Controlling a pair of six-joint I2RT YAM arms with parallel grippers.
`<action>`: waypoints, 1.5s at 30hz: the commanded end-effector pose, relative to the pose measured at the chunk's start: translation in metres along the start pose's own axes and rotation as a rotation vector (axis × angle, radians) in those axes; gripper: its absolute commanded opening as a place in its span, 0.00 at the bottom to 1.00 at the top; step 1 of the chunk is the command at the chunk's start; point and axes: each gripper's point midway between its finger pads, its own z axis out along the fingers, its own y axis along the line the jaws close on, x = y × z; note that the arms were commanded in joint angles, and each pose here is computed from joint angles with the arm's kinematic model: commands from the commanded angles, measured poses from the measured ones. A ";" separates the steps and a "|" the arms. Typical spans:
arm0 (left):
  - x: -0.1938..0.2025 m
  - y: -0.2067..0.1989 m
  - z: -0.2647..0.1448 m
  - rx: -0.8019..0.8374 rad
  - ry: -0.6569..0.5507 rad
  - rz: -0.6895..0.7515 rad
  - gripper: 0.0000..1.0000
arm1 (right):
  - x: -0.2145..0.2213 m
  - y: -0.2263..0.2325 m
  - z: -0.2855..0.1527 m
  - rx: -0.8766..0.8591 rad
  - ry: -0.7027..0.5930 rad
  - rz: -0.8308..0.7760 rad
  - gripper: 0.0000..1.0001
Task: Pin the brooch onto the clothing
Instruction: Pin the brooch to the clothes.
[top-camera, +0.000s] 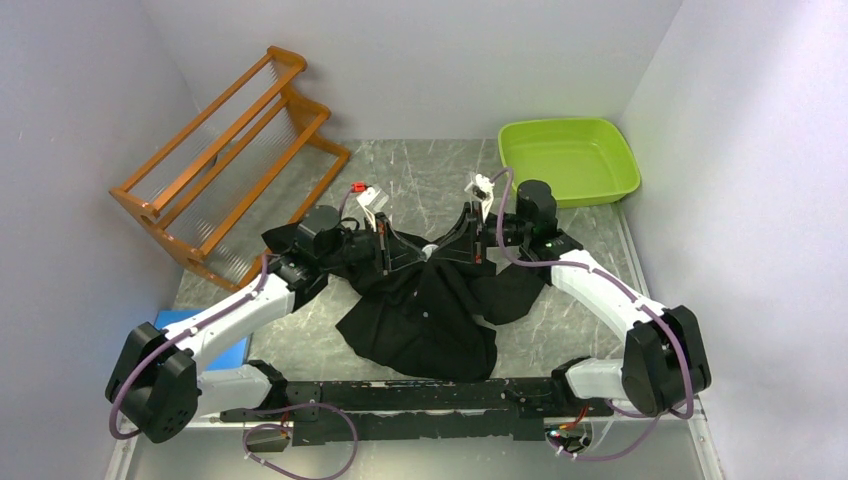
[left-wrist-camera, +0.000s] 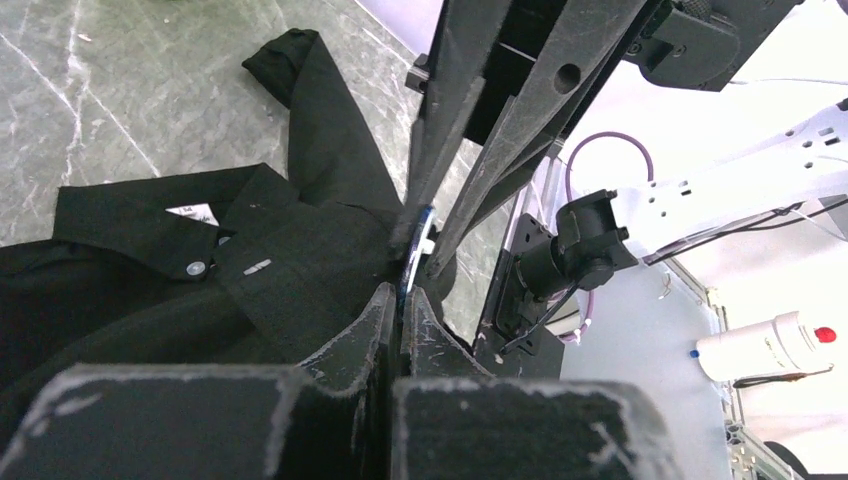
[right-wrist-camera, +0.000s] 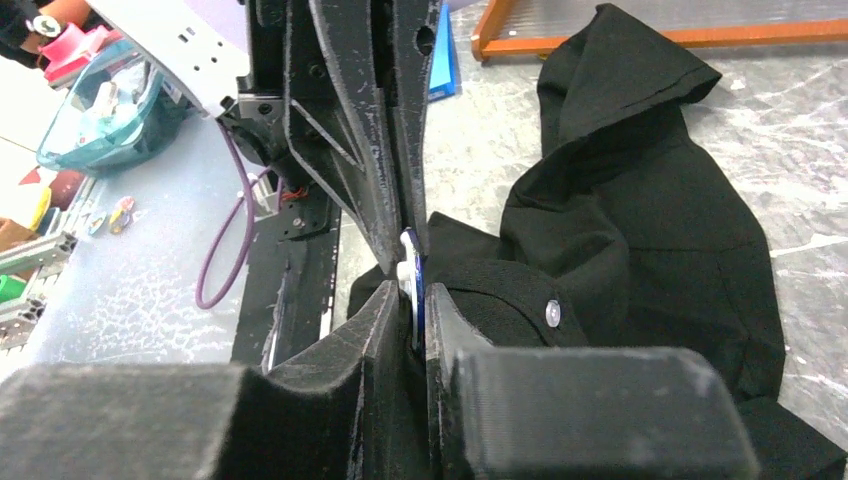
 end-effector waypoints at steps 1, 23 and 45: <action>-0.032 -0.039 0.000 0.112 -0.055 0.079 0.03 | -0.003 -0.019 0.004 0.083 0.020 -0.065 0.20; -0.047 -0.042 0.007 0.109 -0.085 0.059 0.03 | 0.012 -0.050 0.007 0.260 0.121 -0.012 0.09; -0.039 -0.030 -0.006 0.023 -0.145 0.036 0.03 | -0.005 -0.052 -0.012 0.388 -0.023 -0.032 0.00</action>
